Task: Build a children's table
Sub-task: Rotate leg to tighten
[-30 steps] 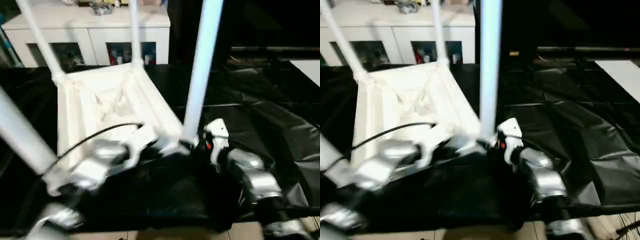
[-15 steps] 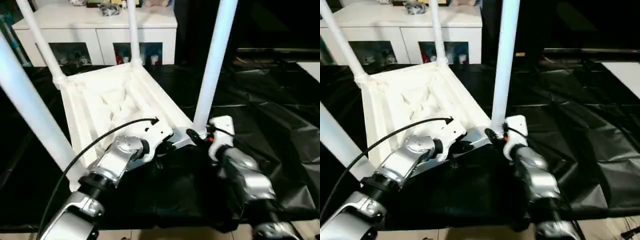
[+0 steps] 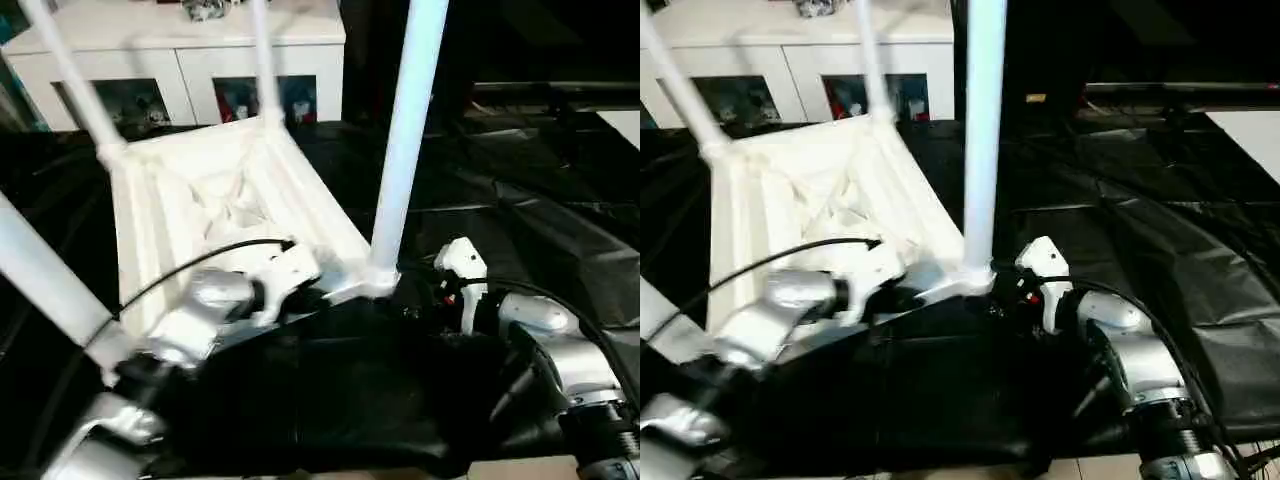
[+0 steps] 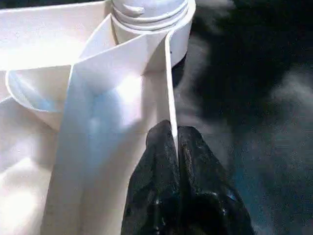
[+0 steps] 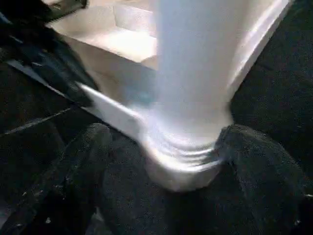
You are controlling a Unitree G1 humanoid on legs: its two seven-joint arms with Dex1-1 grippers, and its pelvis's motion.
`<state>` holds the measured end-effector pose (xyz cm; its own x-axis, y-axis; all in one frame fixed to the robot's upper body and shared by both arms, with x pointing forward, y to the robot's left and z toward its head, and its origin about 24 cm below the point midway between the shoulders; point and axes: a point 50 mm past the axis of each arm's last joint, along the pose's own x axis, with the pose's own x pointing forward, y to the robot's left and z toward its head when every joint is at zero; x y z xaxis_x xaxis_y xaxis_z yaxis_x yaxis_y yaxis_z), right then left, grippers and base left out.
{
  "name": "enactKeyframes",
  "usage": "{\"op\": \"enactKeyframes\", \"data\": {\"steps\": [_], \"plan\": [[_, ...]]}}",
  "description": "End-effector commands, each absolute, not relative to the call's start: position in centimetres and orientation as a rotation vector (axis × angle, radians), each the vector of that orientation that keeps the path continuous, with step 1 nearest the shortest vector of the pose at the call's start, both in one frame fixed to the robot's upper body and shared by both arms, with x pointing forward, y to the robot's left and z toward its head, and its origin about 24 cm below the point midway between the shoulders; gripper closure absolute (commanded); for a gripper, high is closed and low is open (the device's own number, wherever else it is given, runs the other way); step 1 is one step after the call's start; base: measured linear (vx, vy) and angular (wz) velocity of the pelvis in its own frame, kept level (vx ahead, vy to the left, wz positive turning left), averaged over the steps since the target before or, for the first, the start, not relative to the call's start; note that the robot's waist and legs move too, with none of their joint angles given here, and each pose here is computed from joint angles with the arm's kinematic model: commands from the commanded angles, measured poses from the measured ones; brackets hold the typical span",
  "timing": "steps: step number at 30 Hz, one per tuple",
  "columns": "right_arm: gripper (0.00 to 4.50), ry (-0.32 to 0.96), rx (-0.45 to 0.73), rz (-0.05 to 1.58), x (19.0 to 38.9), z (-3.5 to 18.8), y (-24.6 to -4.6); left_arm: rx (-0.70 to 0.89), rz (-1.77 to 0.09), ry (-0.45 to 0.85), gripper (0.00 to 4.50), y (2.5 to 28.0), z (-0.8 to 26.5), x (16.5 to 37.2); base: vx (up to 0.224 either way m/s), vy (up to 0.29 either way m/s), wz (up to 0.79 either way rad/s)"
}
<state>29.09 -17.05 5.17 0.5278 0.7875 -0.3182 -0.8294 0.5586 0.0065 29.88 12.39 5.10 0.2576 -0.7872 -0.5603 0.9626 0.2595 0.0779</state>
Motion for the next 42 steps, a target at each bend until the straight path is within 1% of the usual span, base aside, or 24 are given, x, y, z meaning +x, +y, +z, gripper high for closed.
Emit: {"op": "enactKeyframes", "data": {"steps": [1,11,12,15,18,20,21,22,24,27,31,34,35,38,39,42], "plan": [[0.54,0.284,-0.186,0.987,29.5,5.7,-16.6,0.463,-1.357,0.498,4.5,11.7,4.6,28.7,0.0,0.0,0.0],[0.54,0.31,-0.18,1.066,28.8,5.0,-15.9,0.454,-1.378,0.509,4.5,12.0,4.7,28.2,0.0,0.0,0.0],[0.7,0.31,-0.18,1.066,28.8,5.0,-15.9,0.454,-1.378,0.509,4.5,12.0,4.7,28.2,0.0,0.0,0.0],[0.93,0.314,-0.173,1.068,28.8,5.0,-15.9,0.451,-1.376,0.509,4.5,11.9,4.7,28.2,0.0,0.0,0.0],[1.27,0.321,-0.179,1.078,28.7,4.9,-15.9,0.451,-1.372,0.513,4.5,12.1,4.6,28.2,0.0,0.0,0.0],[1.32,0.324,-0.181,1.08,28.7,4.8,-15.9,0.452,-1.371,0.514,4.5,12.1,4.6,28.2,0.0,0.0,0.0],[1.56,0.326,-0.181,1.082,28.7,4.8,-15.9,0.452,-1.369,0.516,4.5,12.2,4.6,28.2,0.0,0.0,0.0],[1.56,0.327,-0.181,1.082,28.6,4.8,-15.9,0.452,-1.369,0.516,4.5,12.2,4.6,28.1,0.0,0.0,0.0],[1.75,0.332,-0.182,1.089,28.5,4.7,-15.9,0.451,-1.368,0.521,4.5,12.2,4.5,28.0,0.0,0.0,0.0],[1.86,0.334,-0.18,1.088,28.5,4.6,-15.9,0.451,-1.367,0.523,4.5,12.3,4.5,28.0,0.0,0.0,0.0],[1.89,0.347,-0.161,1.058,28.3,3.9,-15.8,0.445,-1.341,0.522,4.5,12.1,4.3,28.3,0.0,0.0,0.0],[1.91,0.35,-0.139,0.957,28.5,3.2,-15.7,0.438,-1.271,0.512,4.5,11.8,4.1,29.0,0.0,0.0,0.0],[1.91,0.35,-0.137,0.947,28.5,3.1,-15.7,0.438,-1.265,0.511,4.5,11.8,4.1,29.1,0.0,0.0,0.0],[1.91,0.361,-0.083,0.738,29.2,2.3,-15.7,0.411,-1.147,0.49,4.5,11.1,4.0,30.3,0.0,0.0,0.0],[1.91,0.366,0.002,0.577,29.7,1.8,-15.1,0.37,-1.039,0.481,4.5,10.1,3.9,31.4,-0.052,-0.003,0.02],[1.91,0.375,0.071,0.463,29.9,1.5,-14.5,0.339,-0.955,0.481,4.5,9.1,3.7,32.2,-0.034,0.0,0.02]]}}
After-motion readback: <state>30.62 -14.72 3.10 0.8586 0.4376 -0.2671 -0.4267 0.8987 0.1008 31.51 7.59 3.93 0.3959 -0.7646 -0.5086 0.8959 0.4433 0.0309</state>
